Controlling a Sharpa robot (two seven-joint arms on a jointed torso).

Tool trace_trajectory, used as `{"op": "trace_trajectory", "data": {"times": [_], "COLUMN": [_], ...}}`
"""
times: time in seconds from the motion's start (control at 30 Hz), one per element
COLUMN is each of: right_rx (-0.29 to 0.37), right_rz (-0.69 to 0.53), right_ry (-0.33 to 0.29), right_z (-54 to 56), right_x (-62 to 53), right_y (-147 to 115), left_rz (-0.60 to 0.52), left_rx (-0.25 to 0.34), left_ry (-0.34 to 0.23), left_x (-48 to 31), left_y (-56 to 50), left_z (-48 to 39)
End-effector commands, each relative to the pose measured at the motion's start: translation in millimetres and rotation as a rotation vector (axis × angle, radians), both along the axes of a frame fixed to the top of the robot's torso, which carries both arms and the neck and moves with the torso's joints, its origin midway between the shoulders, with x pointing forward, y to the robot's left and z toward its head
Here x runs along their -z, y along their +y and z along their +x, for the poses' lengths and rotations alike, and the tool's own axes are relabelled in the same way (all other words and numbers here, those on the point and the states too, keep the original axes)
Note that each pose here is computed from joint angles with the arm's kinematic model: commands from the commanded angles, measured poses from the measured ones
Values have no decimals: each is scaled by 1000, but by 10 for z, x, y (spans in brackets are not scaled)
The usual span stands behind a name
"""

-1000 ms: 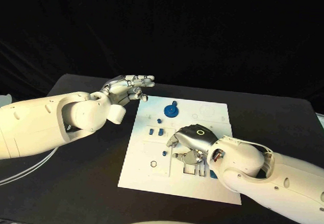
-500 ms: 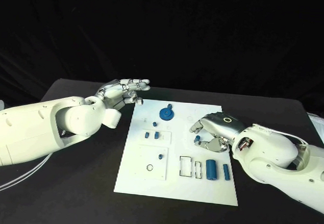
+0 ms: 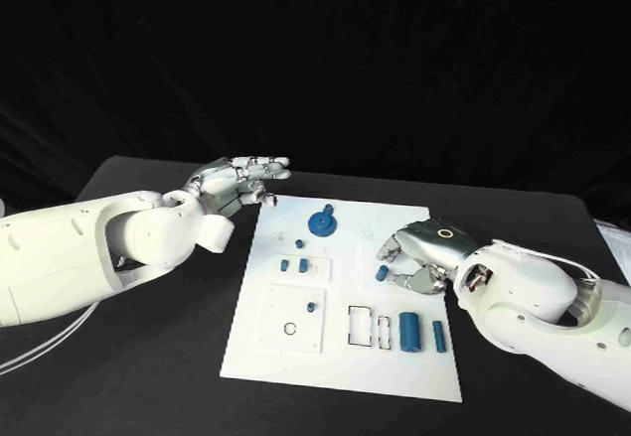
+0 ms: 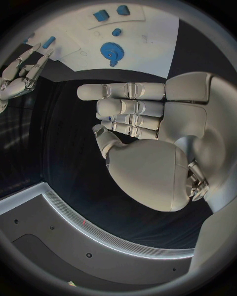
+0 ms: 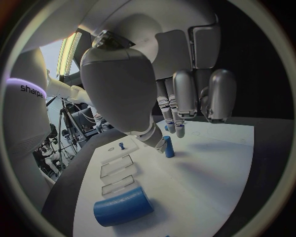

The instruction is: Assemble the parts on the task board

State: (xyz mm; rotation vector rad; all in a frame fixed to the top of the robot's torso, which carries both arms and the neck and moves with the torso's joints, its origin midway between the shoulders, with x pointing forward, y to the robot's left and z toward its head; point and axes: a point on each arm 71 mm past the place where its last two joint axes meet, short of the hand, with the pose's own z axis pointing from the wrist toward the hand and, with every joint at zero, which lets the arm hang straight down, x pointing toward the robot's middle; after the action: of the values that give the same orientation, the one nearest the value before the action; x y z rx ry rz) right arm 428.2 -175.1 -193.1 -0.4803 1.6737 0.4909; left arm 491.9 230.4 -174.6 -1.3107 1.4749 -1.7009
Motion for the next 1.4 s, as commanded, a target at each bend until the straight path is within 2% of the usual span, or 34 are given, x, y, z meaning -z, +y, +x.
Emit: {"op": "trace_trajectory", "data": {"times": [0.03, 0.53, 0.73, 1.03, 1.2, 1.4], "right_rx": [-6, -38, -36, -36, -35, -41], "right_rz": [-40, -44, -41, 21, 42, 90], "right_ry": [15, 53, 48, -30, -26, -3], "right_z": [10, 3, 20, 28, -5, -80], "right_x": [44, 124, 135, 71, 22, -122], "right_y": [20, 124, 132, 153, 150, 156], "left_rz": [-10, -10, -9, -9, -7, -7], "left_rx": [23, 24, 24, 26, 23, 22], "left_ry": [-8, -7, -6, -5, -4, -4], "left_x": [-13, -11, -10, -7, -3, -1], "left_y": [-30, -25, -24, -24, -14, -10], "left_z": [-9, -7, -7, -4, 2, 4]}}
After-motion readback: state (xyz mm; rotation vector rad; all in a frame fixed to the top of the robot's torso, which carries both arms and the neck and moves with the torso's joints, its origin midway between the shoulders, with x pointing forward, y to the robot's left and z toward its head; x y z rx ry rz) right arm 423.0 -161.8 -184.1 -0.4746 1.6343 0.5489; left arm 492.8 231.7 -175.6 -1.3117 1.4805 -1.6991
